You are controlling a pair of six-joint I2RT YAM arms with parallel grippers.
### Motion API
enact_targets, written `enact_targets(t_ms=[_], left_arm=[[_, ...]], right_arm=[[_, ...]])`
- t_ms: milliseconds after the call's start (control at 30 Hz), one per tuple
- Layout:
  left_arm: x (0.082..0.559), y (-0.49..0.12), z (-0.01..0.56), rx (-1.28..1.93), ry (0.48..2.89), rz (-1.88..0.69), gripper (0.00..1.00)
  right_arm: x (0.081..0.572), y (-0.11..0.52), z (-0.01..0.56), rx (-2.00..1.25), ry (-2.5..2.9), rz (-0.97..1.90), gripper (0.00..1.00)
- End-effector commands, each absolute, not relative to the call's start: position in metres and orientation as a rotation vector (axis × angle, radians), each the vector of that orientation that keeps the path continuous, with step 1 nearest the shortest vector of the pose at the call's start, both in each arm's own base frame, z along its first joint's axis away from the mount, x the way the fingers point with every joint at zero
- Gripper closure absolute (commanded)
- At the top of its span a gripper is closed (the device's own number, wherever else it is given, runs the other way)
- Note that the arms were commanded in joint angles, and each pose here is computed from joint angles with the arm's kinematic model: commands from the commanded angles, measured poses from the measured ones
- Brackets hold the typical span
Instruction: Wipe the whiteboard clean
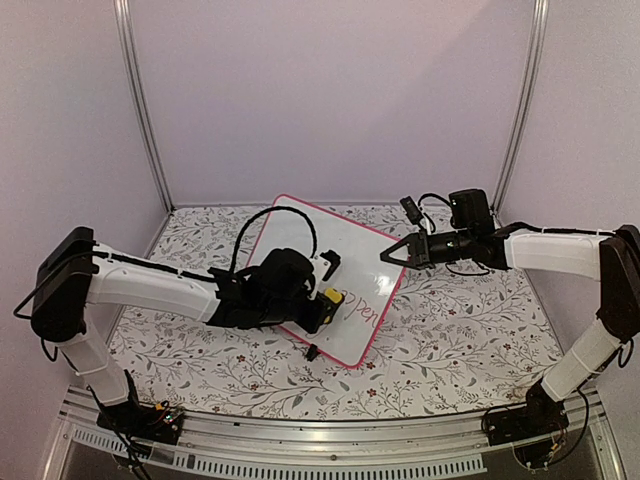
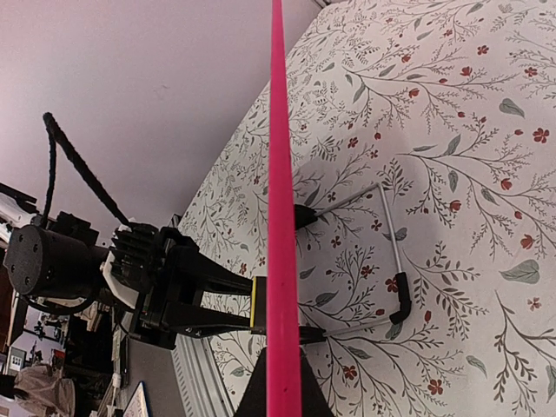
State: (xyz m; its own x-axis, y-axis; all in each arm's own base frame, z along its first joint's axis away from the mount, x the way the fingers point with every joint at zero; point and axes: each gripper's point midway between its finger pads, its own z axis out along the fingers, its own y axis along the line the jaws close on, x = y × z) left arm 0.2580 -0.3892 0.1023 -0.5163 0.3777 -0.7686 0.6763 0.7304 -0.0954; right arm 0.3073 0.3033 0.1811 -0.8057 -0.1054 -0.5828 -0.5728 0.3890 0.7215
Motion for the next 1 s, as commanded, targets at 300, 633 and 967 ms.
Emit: enact_targets(t_ms=[300, 633, 967], left_arm=[[0.247, -0.330, 0.043, 0.786, 2.377, -0.270, 1.00], [0.275, -0.363, 0.084, 0.764, 2.263, -0.361, 1.00], [0.269, -0.416, 0.091, 0.919, 2.188, -0.439, 1.00]], right_arm=[[0.257, 0.304, 0.105, -0.638, 2.503, 1.379, 1.00], [0.256, 0.304, 0.103, -0.637, 2.507, 1.386, 1.00], [0.256, 0.304, 0.102, -0.635, 2.509, 1.382, 1.00]])
